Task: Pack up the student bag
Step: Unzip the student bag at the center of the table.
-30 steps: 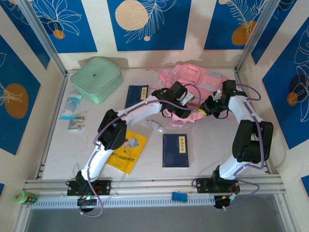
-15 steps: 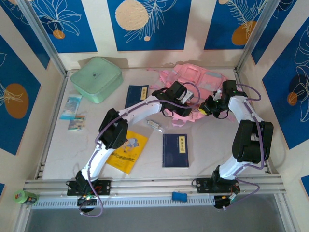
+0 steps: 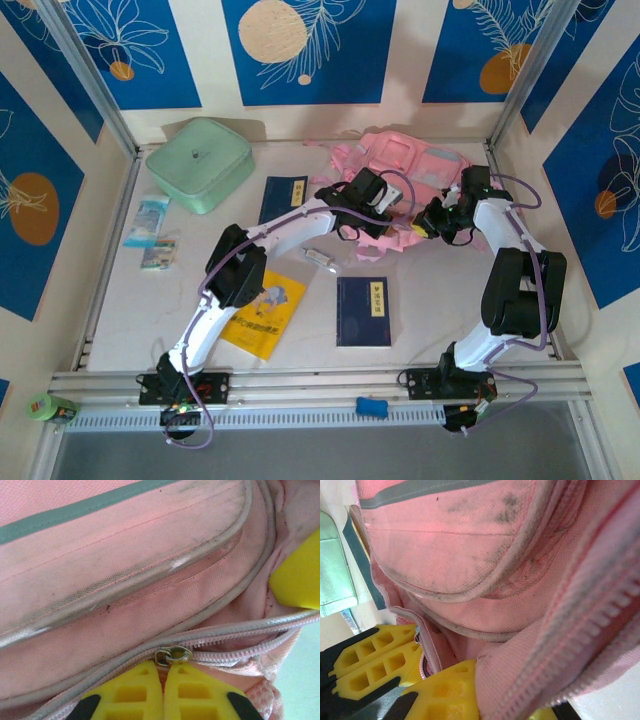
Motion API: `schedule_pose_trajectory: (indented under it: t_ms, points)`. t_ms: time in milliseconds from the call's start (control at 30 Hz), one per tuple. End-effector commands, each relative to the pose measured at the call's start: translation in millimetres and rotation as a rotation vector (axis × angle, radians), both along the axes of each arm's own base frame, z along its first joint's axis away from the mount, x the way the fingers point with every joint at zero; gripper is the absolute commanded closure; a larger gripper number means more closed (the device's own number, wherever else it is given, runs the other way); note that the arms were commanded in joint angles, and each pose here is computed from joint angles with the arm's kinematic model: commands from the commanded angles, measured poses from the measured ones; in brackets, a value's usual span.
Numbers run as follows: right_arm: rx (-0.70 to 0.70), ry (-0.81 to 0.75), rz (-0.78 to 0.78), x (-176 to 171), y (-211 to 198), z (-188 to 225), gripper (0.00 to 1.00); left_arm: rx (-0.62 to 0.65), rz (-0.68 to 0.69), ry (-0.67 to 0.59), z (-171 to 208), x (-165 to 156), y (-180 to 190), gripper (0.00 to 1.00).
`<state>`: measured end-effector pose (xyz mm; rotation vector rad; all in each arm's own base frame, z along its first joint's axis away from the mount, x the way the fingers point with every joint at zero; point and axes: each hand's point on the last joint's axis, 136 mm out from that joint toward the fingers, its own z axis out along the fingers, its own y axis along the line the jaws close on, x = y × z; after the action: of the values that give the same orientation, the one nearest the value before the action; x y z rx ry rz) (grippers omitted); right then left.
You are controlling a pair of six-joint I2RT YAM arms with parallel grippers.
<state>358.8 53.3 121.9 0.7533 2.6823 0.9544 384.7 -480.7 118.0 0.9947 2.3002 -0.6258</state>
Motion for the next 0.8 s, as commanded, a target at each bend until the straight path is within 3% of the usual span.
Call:
schedule_pose_trajectory:
  t_ms: [0, 567, 767]
  points:
    - [0.028, -0.060, 0.018, -1.3, 0.7, 18.5, 1.00, 0.058, 0.084, -0.132, 24.4, 31.1, 27.3, 1.00]
    - [0.016, -0.087, -0.051, 7.3, -22.2, 24.8, 1.00, 0.288, 0.121, -0.208, 12.4, 57.8, 101.3, 1.00]
    - [-0.007, -0.084, -0.084, 18.0, -37.3, 24.5, 0.96, 0.296, 0.102, -0.175, 1.8, 52.9, 105.9, 1.00]
